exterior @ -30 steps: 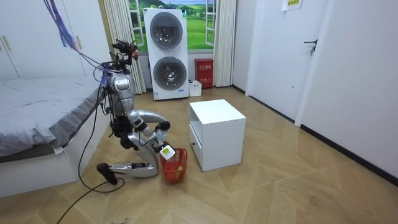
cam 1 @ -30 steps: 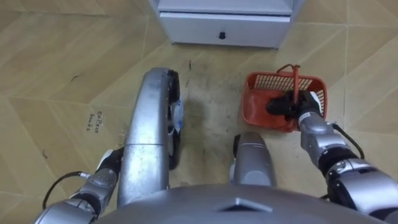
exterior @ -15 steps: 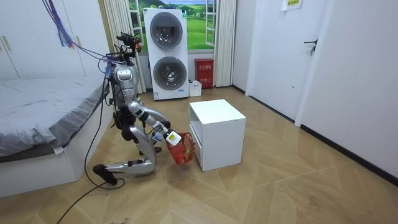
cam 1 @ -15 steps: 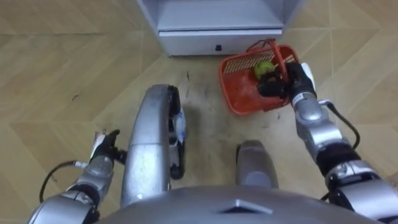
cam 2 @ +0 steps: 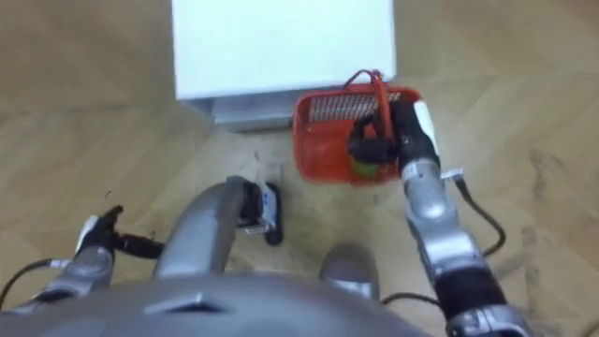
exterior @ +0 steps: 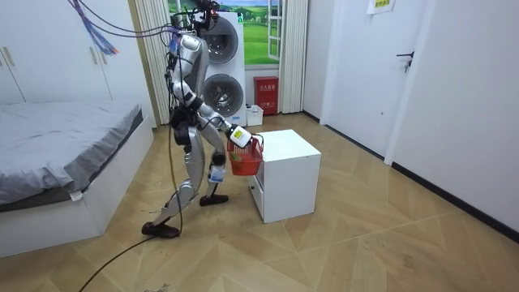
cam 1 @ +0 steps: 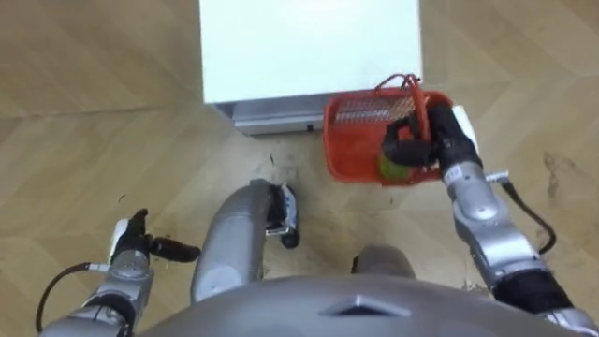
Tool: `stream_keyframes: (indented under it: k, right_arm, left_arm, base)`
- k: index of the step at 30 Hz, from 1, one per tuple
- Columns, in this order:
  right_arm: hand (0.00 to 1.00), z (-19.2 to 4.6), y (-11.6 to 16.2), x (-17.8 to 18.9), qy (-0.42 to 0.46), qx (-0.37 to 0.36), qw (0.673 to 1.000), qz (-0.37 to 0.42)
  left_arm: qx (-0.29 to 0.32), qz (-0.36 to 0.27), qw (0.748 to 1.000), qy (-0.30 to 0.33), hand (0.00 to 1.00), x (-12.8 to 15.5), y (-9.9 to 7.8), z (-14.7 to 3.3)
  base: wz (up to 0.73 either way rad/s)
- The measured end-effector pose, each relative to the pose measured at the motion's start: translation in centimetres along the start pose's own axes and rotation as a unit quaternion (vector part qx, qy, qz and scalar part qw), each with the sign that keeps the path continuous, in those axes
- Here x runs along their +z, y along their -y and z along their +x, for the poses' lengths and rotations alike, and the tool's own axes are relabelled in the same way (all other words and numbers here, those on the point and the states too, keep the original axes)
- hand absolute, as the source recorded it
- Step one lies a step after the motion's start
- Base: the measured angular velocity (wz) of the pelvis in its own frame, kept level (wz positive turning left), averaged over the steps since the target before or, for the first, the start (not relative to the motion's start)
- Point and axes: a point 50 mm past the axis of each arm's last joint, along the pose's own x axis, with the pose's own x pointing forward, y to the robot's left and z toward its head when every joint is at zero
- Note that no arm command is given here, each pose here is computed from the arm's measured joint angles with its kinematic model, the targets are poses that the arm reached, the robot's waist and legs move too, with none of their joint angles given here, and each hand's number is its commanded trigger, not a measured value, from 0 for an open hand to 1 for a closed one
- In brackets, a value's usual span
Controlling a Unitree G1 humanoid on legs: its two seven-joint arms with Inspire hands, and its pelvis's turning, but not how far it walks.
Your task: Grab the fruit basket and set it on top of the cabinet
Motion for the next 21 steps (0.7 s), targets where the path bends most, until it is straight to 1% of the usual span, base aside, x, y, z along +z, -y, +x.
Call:
stream_keyframes:
  k: [3,5,12,14,21]
  right_arm:
    - [1.0,-0.3,0.1,0.9,0.022,0.008,1.0,-0.013]
    - [1.0,-1.0,-0.1,1.3,0.036,0.017,0.999,-0.022]
    - [1.0,-1.9,-0.2,1.4,0.04,0.036,0.998,-0.021]
    - [1.0,-2.5,-0.2,1.8,0.051,0.042,0.998,-0.017]
    - [1.0,-2.7,0.9,2.5,0.065,0.037,0.997,0.012]
  left_arm:
    - [-0.001,-0.003,1.0,0.008,0.0,0.0,0.1,-0.1]
    - [-0.004,-0.002,1.0,0.002,0.0,-0.7,0.3,-0.4]
    - [-0.008,0.0,1.0,-0.018,0.0,-2.3,0.5,-0.9]
    - [-0.006,0.002,1.0,-0.026,0.0,-2.7,0.4,-0.9]
    - [-0.011,0.004,0.999,-0.042,0.0,-3.8,0.5,-1.2]
  base:
    - [-0.01]
    - [-0.04]
    - [-0.03]
    - [0.08]
    - [0.02]
